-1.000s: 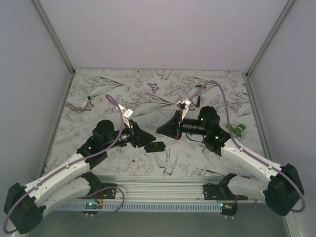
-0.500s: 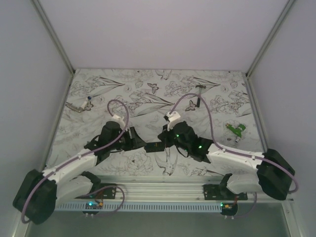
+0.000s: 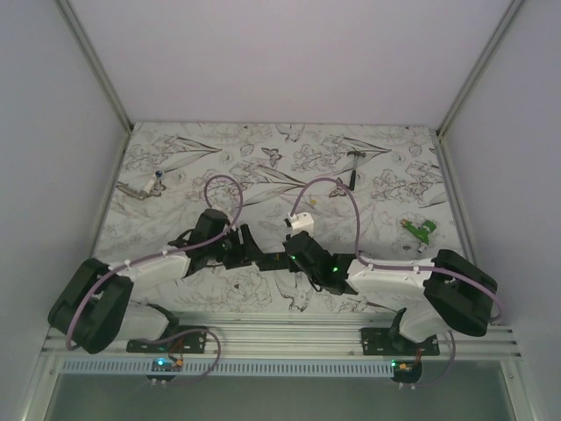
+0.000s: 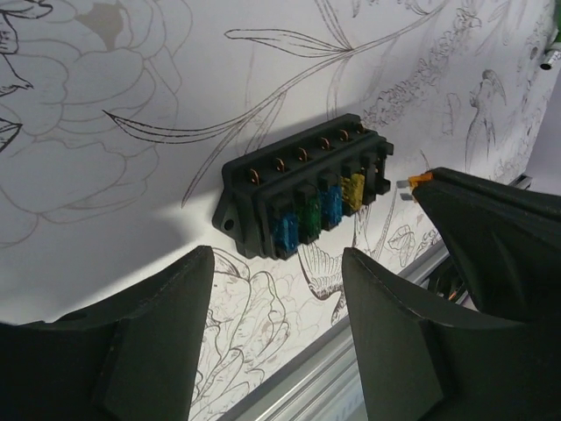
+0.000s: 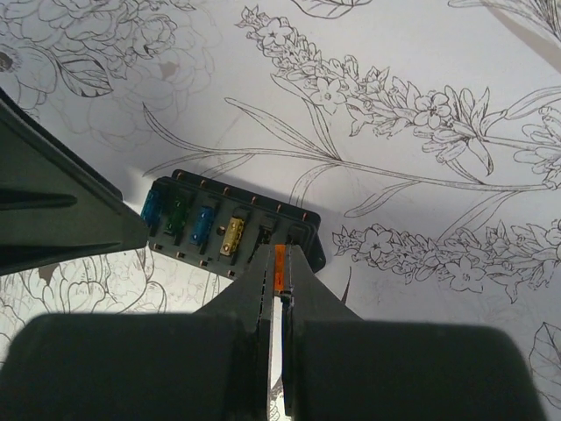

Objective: Snap on the fuse box
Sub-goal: Install the fuse at the fuse box base.

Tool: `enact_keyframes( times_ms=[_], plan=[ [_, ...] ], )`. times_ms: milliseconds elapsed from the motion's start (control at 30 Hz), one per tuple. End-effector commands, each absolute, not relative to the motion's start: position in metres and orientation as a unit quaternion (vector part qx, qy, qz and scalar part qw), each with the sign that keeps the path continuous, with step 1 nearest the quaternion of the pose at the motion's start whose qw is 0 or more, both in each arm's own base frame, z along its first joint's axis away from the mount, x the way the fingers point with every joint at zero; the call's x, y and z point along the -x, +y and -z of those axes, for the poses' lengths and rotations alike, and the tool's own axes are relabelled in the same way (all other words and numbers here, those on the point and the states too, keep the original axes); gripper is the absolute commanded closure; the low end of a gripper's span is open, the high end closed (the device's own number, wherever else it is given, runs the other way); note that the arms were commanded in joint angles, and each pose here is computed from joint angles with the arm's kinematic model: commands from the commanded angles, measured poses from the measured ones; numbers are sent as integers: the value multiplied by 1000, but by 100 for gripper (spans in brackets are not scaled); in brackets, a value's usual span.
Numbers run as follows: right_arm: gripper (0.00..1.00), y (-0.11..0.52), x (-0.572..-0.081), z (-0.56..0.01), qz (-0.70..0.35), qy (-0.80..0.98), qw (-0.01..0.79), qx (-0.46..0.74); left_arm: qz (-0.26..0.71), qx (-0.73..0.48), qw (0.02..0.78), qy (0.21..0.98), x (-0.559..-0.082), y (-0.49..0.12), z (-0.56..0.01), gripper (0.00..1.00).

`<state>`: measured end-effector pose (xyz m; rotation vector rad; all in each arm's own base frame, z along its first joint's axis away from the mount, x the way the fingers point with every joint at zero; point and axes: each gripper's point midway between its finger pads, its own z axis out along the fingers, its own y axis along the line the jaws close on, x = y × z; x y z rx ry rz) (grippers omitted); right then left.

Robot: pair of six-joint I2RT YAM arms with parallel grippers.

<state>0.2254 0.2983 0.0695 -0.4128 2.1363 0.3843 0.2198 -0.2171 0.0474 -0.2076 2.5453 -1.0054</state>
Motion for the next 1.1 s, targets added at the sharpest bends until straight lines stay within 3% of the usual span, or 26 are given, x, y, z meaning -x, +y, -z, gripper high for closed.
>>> enact_keyframes(
  times_ms=[0,333,1067],
  plan=[
    [100,310,-234,-84,-164,856,472,132,380,79,177,905,-223,-233,-48,37],
    [100,307,-236,-78,-144,855,475,149,393,74,154,904,-218,-265,-41,38],
    [100,290,-242,-69,-90,862,475,152,405,85,163,896,-209,-272,-47,35]
  ],
)
